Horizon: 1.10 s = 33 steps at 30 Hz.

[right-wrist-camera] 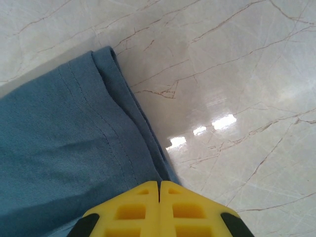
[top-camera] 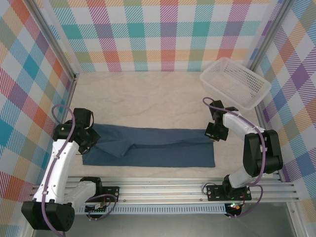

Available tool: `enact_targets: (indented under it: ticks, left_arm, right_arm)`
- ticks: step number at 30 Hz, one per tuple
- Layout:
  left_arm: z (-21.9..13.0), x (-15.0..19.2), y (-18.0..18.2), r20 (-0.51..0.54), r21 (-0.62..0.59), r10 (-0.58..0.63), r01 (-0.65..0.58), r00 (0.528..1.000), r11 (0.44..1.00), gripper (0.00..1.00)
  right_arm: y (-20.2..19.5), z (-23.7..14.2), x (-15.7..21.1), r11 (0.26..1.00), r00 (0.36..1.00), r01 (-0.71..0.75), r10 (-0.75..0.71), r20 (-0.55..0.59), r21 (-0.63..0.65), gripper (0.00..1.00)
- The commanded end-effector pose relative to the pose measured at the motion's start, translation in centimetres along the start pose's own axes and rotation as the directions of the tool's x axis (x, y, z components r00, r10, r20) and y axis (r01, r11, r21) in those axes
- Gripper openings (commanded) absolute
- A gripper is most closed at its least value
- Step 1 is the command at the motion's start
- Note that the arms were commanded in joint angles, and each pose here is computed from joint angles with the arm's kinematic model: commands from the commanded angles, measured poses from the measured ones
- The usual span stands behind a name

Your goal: Fold and stack the t-shirts

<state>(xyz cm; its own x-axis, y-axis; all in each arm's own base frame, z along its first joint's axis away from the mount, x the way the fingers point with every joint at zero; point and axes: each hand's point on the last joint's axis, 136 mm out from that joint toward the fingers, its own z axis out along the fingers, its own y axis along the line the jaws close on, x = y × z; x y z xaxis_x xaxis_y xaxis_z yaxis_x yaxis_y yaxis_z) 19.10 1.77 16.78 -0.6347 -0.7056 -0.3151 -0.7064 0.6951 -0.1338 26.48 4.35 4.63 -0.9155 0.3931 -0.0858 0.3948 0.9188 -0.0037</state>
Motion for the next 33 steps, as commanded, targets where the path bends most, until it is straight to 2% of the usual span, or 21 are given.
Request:
enact_targets:
  ticks: [1,15,28,29,31,33]
  left_arm:
    - [0.3,0.5,1.2,-0.003,-0.033,-0.016,0.016,1.000,0.999,0.00]
    - [-0.5,2.5,3.1,0.000,-0.009,-0.110,0.110,0.994,0.994,0.00]
    - [0.8,4.6,3.6,-0.068,-0.003,-0.140,0.140,0.988,0.990,0.00]
    - [0.9,4.7,3.6,-0.072,-0.003,-0.144,0.144,0.987,0.990,0.00]
    - [1.1,4.8,3.7,-0.076,-0.007,-0.146,0.146,0.986,0.989,0.00]
    - [1.1,4.8,3.6,-0.073,-0.003,-0.150,0.151,0.986,0.989,0.00]
  right_arm:
    - [-0.4,-0.1,0.5,1.000,1.000,-0.013,0.013,-0.012,0.013,0.00]
    - [-0.7,0.2,0.8,0.999,1.000,-0.023,0.023,-0.014,0.028,0.00]
    - [-1.0,0.2,0.5,0.998,1.000,-0.029,0.029,-0.004,0.048,0.00]
    - [-1.2,0.0,0.5,0.998,0.999,-0.034,0.033,0.002,0.053,0.04]
    - [-1.6,-0.7,0.3,0.997,0.998,-0.050,0.048,0.033,0.065,0.19]
    - [-2.0,-1.7,0.1,0.996,0.995,-0.069,0.065,0.076,0.062,0.28]
